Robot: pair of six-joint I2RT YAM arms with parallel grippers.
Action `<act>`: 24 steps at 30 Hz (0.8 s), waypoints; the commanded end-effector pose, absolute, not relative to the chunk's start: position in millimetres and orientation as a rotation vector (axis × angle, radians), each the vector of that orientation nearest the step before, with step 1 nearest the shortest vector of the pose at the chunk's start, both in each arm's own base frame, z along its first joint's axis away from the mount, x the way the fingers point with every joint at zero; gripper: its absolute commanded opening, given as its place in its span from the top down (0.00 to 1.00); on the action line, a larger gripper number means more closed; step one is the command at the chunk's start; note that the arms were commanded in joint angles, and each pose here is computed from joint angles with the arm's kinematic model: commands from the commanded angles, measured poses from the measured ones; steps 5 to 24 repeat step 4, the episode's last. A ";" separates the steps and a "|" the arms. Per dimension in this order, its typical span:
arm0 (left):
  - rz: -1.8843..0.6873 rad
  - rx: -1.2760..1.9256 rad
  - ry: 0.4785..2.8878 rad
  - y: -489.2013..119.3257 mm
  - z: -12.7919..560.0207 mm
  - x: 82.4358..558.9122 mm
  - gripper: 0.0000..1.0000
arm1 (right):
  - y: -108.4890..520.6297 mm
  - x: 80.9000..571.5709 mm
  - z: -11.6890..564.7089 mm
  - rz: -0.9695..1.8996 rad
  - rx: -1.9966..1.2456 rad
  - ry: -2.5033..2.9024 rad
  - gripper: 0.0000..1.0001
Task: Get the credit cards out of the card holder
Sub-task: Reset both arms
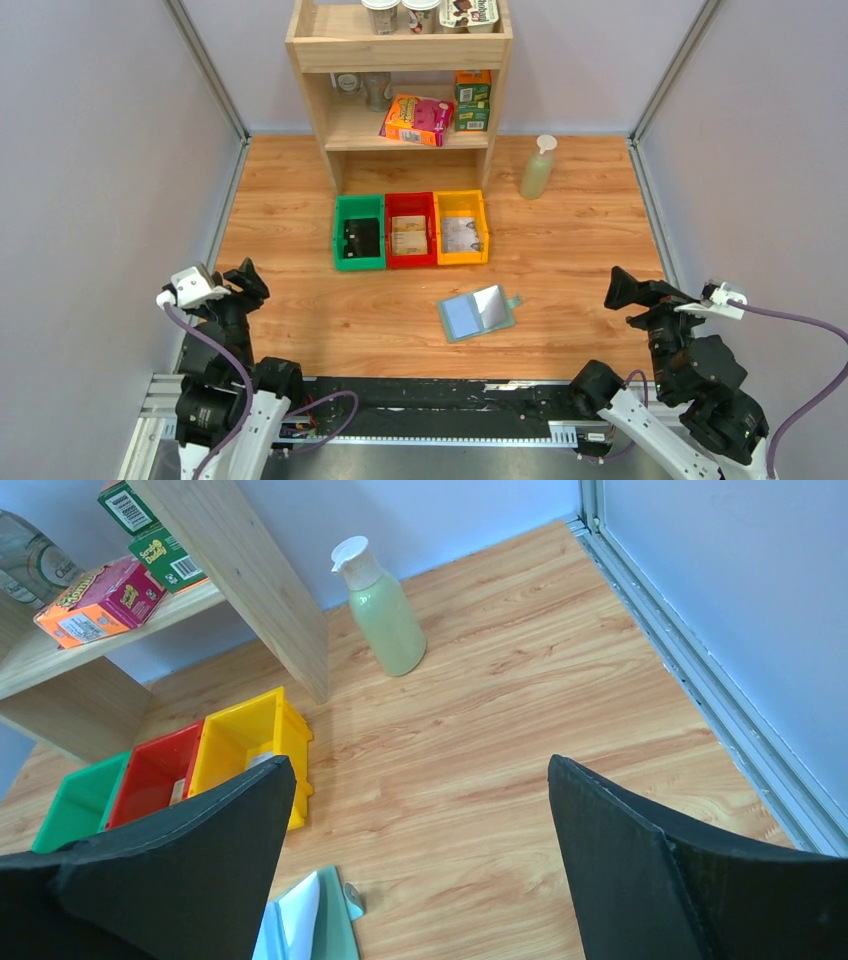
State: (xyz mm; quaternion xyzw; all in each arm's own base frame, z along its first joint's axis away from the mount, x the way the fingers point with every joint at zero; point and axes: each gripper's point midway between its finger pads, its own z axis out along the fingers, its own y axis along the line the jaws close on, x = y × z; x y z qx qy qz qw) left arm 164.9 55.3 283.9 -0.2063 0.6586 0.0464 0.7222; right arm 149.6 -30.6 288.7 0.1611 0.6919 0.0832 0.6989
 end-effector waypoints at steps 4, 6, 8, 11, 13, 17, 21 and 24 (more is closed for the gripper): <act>0.098 -0.467 1.429 56.4 293.1 165.4 0.32 | -39.0 144.6 299.4 0.216 0.399 1.478 0.00; 0.098 -0.467 1.429 56.4 293.1 165.4 0.32 | -39.0 144.6 299.4 0.216 0.399 1.478 0.00; 0.098 -0.467 1.429 56.4 293.1 165.4 0.32 | -39.0 144.6 299.4 0.216 0.399 1.478 0.00; 0.098 -0.467 1.429 56.4 293.1 165.4 0.32 | -39.0 144.6 299.4 0.216 0.399 1.478 0.00; 0.098 -0.467 1.429 56.4 293.1 165.4 0.32 | -39.0 144.6 299.4 0.216 0.399 1.478 0.00; 0.098 -0.467 1.429 56.4 293.1 165.4 0.32 | -39.0 144.6 299.4 0.216 0.399 1.478 0.00; 0.098 -0.467 1.429 56.4 293.1 165.4 0.32 | -39.0 144.6 299.4 0.216 0.399 1.478 0.00; 0.098 -0.467 1.429 56.4 293.1 165.4 0.32 | -39.0 144.6 299.4 0.216 0.399 1.478 0.00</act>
